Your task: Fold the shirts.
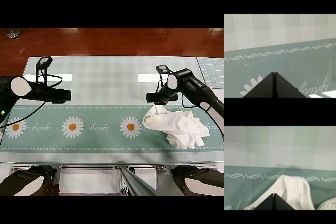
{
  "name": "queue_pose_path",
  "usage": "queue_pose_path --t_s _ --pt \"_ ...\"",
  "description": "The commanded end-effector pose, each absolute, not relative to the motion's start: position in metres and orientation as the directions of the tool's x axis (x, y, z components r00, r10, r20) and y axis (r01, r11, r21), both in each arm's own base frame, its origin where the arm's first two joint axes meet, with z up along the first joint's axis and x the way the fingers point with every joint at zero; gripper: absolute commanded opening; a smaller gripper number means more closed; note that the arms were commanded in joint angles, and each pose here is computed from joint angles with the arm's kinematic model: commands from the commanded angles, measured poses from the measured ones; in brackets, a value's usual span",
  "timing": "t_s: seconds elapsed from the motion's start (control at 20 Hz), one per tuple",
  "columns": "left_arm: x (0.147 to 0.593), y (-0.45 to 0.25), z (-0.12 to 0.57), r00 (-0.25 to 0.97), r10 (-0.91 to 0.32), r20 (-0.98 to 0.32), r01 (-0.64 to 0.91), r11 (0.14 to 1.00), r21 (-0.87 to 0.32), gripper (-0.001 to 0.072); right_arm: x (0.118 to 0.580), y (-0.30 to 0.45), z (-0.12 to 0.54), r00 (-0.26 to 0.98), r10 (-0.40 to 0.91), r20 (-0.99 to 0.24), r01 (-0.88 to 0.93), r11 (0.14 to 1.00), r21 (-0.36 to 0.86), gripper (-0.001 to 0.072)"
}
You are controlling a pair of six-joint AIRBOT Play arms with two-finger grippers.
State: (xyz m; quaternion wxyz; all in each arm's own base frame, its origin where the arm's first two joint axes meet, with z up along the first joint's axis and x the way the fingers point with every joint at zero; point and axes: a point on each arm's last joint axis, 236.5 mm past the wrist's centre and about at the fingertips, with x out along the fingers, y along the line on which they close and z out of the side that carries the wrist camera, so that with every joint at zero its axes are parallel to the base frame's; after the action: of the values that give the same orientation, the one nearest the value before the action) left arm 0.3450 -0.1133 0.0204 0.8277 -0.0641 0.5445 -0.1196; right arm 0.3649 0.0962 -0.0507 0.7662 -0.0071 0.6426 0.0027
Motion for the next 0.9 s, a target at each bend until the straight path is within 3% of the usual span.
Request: queue_pose_path --t_s 0.0,0.3,0.35,0.4,0.45,0.55,0.65,0.75,0.85 --pt "0.346 -0.114 0.02 0.38 -0.269 -0.885 0.128 0.963 -0.237 0.0026 0.365 0.097 -0.051 0.174 -0.002 -0.985 -0.011 1.0 -0.004 0.0031" --pt "0.388 -0.115 0.044 0.56 -0.274 -0.782 0.131 0.961 -0.243 0.0026 0.365 0.097 -0.051 0.173 -0.004 -0.985 -0.013 1.0 -0.006 0.0034" --pt "0.393 -0.115 0.047 0.58 -0.273 -0.768 0.131 0.961 -0.242 0.004 0.362 0.094 -0.049 0.16 -0.016 -0.987 -0.016 1.0 -0.018 0.0116" --pt "0.395 -0.115 0.049 0.586 -0.273 -0.763 0.132 0.961 -0.242 0.0307 0.36 0.086 -0.043 0.151 -0.05 -0.987 -0.022 0.998 -0.054 0.0452" --pt "0.393 -0.115 0.048 0.581 -0.273 -0.767 0.129 0.961 -0.244 0.0686 0.359 0.076 -0.032 0.152 -0.09 -0.984 -0.054 0.994 -0.099 0.0621" --pt "0.374 -0.115 0.044 0.497 -0.274 -0.823 0.18 0.961 -0.211 0.0704 0.355 0.042 0.006 0.202 -0.213 -0.956 -0.123 0.963 -0.241 0.0623" --pt "0.343 -0.113 0.042 0.391 -0.272 -0.879 0.238 0.953 -0.189 0.0703 0.345 0.004 0.056 0.286 -0.286 -0.914 -0.058 0.948 -0.314 0.0624" --pt "0.316 -0.111 0.049 0.375 -0.281 -0.884 0.256 0.947 -0.193 0.0703 0.316 -0.029 0.09 0.364 -0.273 -0.89 0.123 0.962 -0.245 0.0624" --pt "0.286 -0.119 0.053 0.398 -0.344 -0.85 0.242 0.934 -0.265 0.0703 0.27 -0.041 0.084 0.382 -0.218 -0.898 0.248 0.96 -0.128 0.0624"
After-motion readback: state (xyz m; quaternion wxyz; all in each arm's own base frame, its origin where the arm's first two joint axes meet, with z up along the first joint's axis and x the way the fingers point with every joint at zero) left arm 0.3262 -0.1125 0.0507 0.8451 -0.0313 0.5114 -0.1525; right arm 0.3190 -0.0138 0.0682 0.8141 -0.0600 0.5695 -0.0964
